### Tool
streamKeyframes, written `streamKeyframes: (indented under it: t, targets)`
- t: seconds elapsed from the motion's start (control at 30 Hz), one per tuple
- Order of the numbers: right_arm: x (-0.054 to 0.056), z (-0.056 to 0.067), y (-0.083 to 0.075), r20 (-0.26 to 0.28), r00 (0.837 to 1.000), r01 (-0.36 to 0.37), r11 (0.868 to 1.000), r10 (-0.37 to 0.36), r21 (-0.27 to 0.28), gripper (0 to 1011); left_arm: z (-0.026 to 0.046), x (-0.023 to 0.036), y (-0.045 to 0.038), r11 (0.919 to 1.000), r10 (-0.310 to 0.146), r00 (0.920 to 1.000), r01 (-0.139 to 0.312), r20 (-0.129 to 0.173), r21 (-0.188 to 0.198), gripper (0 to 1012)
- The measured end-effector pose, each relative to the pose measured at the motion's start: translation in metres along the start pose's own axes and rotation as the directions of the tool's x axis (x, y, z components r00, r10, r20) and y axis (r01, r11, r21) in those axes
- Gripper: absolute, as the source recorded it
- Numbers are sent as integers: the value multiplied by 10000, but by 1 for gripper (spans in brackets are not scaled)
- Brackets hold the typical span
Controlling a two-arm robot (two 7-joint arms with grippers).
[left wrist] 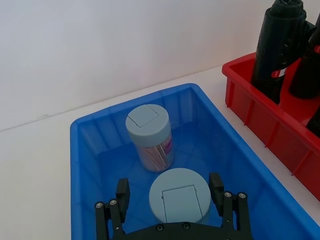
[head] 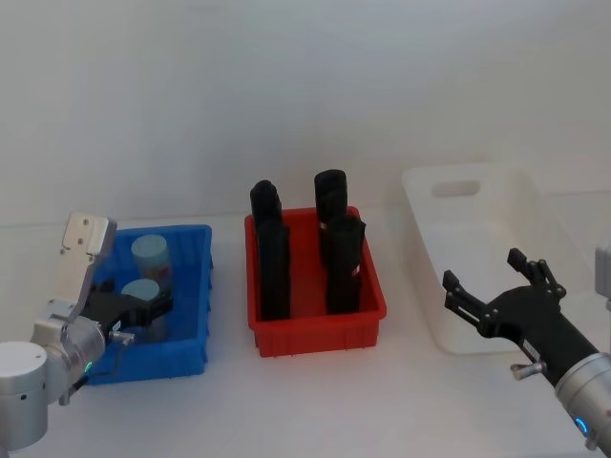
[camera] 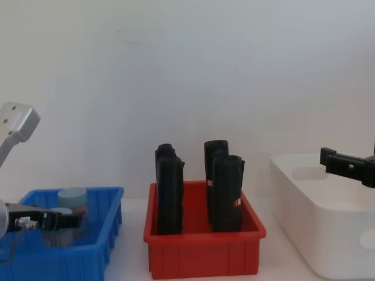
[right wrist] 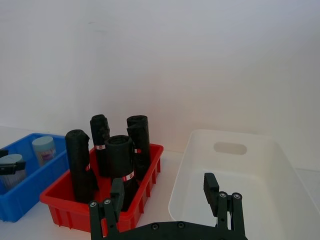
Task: Pick the cotton swabs from the blue box and place them into the white box.
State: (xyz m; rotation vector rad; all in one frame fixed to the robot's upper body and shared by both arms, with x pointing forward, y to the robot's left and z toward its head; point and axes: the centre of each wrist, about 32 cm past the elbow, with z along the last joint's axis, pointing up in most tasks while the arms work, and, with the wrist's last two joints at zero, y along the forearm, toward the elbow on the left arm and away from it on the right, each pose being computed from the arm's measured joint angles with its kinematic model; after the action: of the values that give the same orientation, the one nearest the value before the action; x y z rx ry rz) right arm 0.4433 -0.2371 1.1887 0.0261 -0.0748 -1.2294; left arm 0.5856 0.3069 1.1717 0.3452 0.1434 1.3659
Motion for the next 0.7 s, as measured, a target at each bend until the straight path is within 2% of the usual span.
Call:
streamKeyframes:
  t: [0.17, 0.4, 0.5, 0.7]
  targets:
    - [0, 0, 0, 0, 10000, 1, 10000, -1, 0, 1002, -18, 17, -17, 9999, -147, 9996, 147, -235, -15, 997]
    - [0, 0, 0, 0, 10000, 0, 10000, 0, 0, 1002, -45, 32, -32, 9996, -295, 9984, 293, -489, -56, 856]
    - [0, 0, 0, 0, 10000, 0, 10000, 0, 0, 1001, -52, 35, -33, 9994, -338, 9978, 334, -578, -83, 726]
    - [0, 0, 0, 0, 10000, 0, 10000, 0, -1, 1002, -51, 33, -26, 9992, -385, 9971, 377, -655, -135, 671]
